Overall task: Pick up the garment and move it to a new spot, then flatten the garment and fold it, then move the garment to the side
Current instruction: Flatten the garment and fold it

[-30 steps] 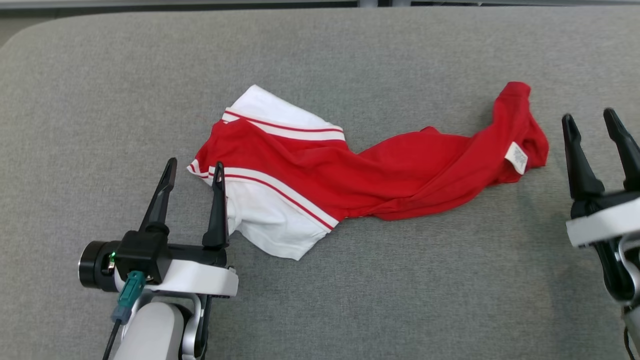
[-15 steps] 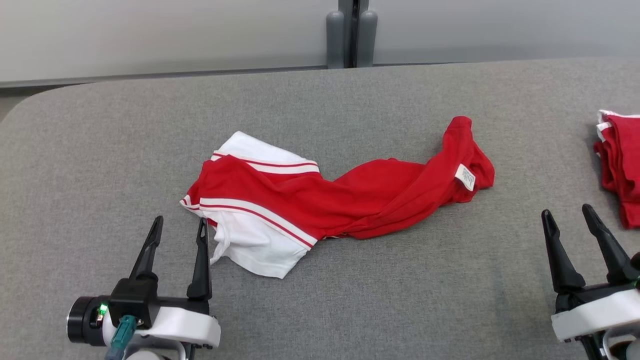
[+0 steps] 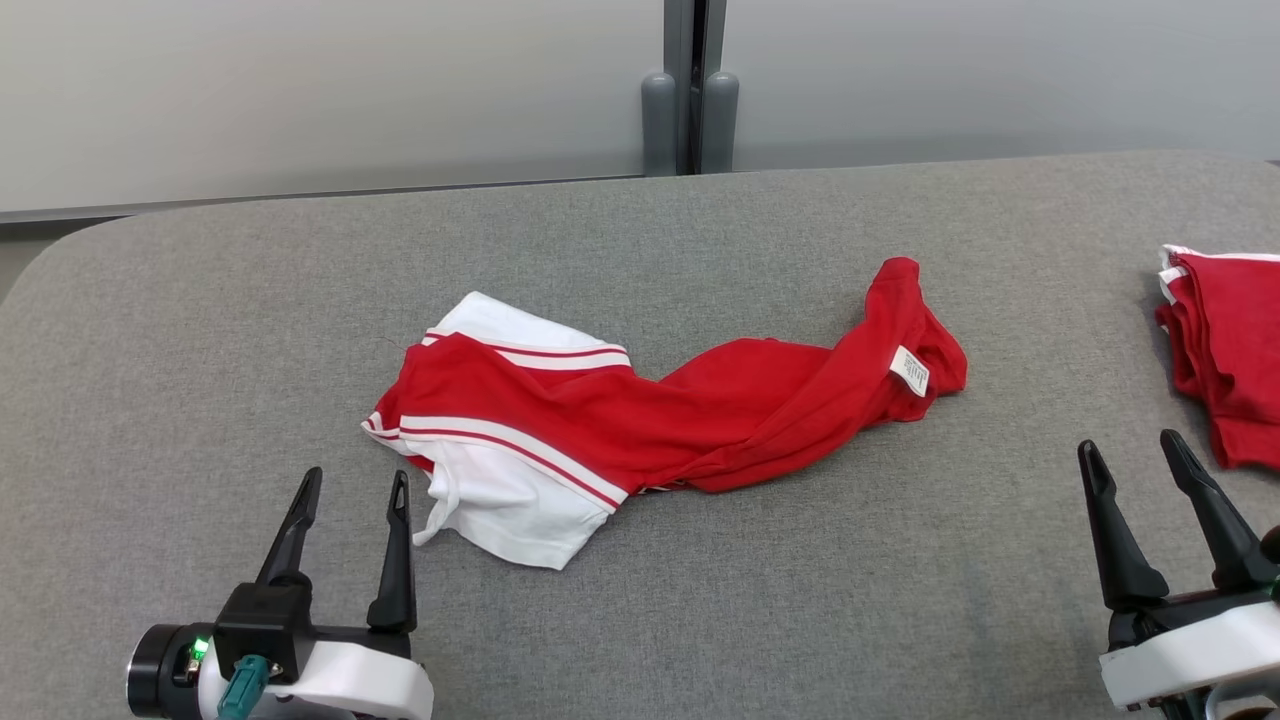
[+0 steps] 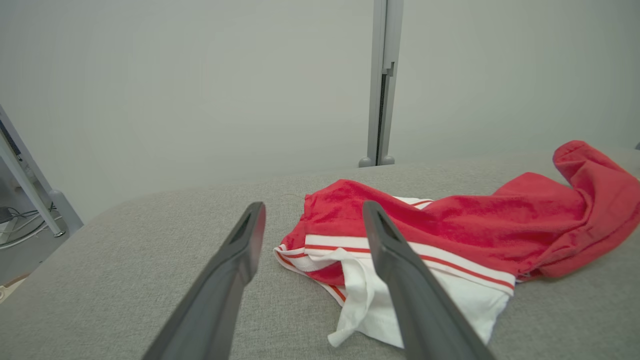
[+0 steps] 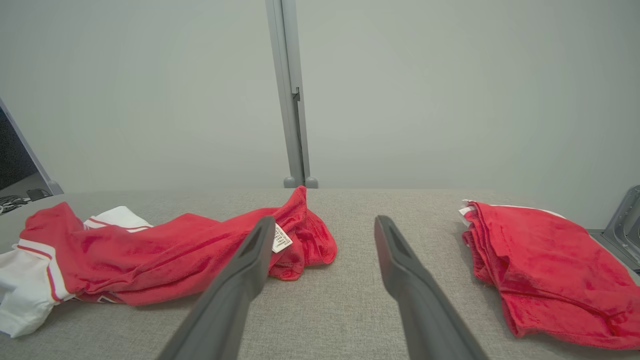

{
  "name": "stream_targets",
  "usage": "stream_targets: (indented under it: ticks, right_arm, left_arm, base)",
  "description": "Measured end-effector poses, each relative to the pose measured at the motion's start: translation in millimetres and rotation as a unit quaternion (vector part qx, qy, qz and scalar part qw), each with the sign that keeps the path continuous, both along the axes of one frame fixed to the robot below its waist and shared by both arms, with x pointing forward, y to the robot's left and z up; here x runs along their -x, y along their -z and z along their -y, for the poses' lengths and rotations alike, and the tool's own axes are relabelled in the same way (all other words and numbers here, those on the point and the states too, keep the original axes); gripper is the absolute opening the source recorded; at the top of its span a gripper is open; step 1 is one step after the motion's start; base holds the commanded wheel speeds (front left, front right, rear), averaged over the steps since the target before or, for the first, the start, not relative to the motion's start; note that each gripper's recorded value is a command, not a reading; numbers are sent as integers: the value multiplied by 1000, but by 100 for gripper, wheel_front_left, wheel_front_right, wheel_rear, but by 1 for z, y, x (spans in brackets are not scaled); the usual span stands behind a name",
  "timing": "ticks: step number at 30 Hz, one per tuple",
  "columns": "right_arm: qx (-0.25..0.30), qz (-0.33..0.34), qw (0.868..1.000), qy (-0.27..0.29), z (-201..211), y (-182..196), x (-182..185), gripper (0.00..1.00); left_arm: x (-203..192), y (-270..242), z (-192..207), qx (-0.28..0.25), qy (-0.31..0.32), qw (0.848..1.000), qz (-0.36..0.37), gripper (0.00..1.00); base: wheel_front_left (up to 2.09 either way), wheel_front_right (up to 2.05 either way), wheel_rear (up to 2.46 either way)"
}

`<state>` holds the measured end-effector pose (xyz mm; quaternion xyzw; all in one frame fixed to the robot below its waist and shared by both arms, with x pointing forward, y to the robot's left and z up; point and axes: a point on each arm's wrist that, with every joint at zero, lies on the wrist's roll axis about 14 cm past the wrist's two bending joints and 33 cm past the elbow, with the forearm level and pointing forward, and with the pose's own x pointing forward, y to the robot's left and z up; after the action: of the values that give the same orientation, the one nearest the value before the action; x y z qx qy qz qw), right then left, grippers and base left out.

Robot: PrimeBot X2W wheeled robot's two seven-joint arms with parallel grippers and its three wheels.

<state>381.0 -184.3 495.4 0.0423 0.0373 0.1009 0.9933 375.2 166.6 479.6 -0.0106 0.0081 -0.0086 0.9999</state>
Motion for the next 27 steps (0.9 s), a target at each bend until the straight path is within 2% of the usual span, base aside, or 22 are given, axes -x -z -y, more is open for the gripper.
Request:
stream_targets:
  ticks: [10, 19, 20, 22, 27]
  right_arm:
    - [-2, -6, 1000, 2, -1, 3, -4, 100]
    - [-12, -27, 1000, -2, -4, 18, -13, 100]
    - [-13, -31, 999, 0, -3, 20, -13, 100]
    - [-14, -35, 999, 4, -1, 23, -14, 100]
    - [-11, -45, 999, 9, 5, 31, -21, 100]
  left_arm:
    - [-4, 14, 7, 1, 17, 999, -33, 100]
    - [-7, 84, 33, 25, 73, 983, -169, 100]
    - [-9, 87, 33, 25, 72, 982, -172, 93]
    - [-12, 92, 33, 27, 71, 982, -176, 0]
    - [-18, 97, 26, 32, 58, 982, -175, 0]
  base:
    - [0, 0, 0]
    - [0, 0, 0]
    - [0, 0, 0]
    - [0, 0, 0]
    - [0, 0, 0]
